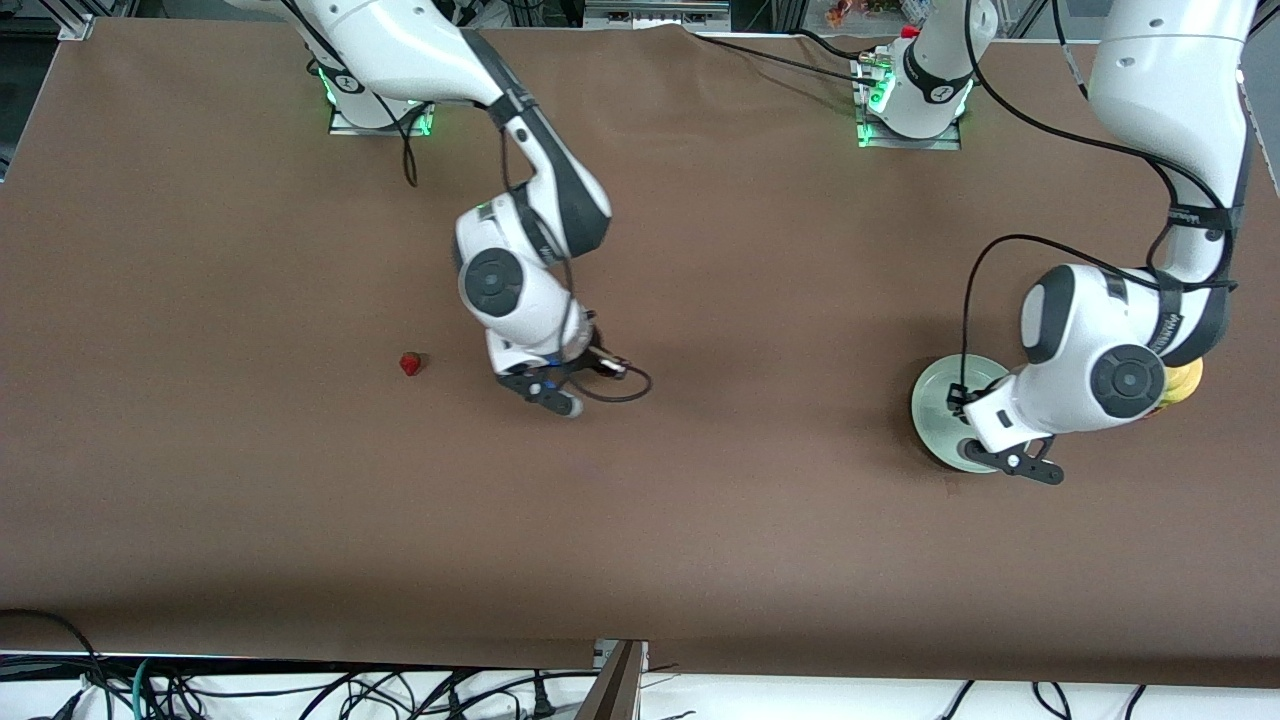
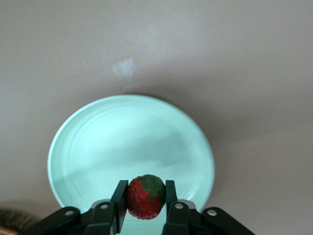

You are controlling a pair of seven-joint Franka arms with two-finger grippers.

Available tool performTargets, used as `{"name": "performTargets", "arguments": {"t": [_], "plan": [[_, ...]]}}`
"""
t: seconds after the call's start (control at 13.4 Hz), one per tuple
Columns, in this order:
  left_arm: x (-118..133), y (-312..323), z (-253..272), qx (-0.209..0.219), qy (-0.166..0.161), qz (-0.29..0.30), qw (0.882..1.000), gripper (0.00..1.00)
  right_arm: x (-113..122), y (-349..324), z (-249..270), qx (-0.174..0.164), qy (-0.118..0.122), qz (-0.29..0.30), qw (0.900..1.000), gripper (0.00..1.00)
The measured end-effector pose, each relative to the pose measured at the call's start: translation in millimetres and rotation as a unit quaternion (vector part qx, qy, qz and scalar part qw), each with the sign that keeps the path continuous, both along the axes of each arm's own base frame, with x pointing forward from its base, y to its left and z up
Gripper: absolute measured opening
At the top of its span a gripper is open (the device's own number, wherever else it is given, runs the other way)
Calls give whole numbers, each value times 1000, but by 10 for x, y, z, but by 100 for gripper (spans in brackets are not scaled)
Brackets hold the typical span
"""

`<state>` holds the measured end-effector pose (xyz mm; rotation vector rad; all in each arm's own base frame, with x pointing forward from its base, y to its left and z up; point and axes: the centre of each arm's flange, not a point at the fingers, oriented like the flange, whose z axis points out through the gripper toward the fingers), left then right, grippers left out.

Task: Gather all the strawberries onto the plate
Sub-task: 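Carry the strawberry over the plate while the right gripper lifts another, then open the left gripper over the plate while the right gripper releases another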

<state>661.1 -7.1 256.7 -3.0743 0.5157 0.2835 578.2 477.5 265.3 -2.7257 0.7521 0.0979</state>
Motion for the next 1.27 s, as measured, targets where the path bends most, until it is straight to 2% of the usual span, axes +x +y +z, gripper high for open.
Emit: {"name": "performTargets", "arguments": {"t": [0.22, 0.3, 0.37, 0.45, 0.52, 0.6, 0.67, 0.75, 0.82, 0.9, 0.97, 1.05, 1.27], "plan": [[-10, 42, -82, -5, 7, -12, 1000, 37, -323, 710, -188, 54, -51, -41, 996, 31], [-10, 6, -80, -6, 6, -15, 1000, 44, -485, 894, -287, 63, -59, -48, 995, 33], [-8, -29, -76, -8, 6, -17, 1000, 54, -660, 1072, -384, 74, -67, -55, 994, 33], [-4, -42, -68, -8, 5, -18, 1000, 65, -806, 1206, -462, 83, -73, -60, 992, 41], [3, -40, -54, -8, 4, -18, 1000, 75, -890, 1276, -510, 87, -75, -63, 991, 41], [15, -32, -31, -8, 1, -17, 1000, 87, -902, 1289, -529, 88, -77, -64, 991, 48], [28, -28, 13, -7, -3, -17, 1000, 98, -856, 1258, -517, 87, -80, -67, 991, 58], [38, -32, 85, -7, -7, -17, 1000, 100, -774, 1209, -483, 83, -88, -67, 990, 69], [45, -32, 191, -6, -11, -17, 1000, 100, -665, 1122, -463, 64, -95, -57, 992, 81], [53, -24, 338, -5, -16, -17, 1000, 100, -531, 998, -434, 30, -97, -37, 994, 92], [40, -15, 487, -3, -16, -13, 1000, 100, -381, 842, -353, -3, -95, -13, 995, 96], [5, -25, 616, 0, -11, -3, 1000, 100, -228, 654, -245, -29, -88, 14, 996, 96], [-147, -466, 860, -6, 17, 105, 994, 100, 271, -159, 175, -104, -59, 102, 988, 97]]}}
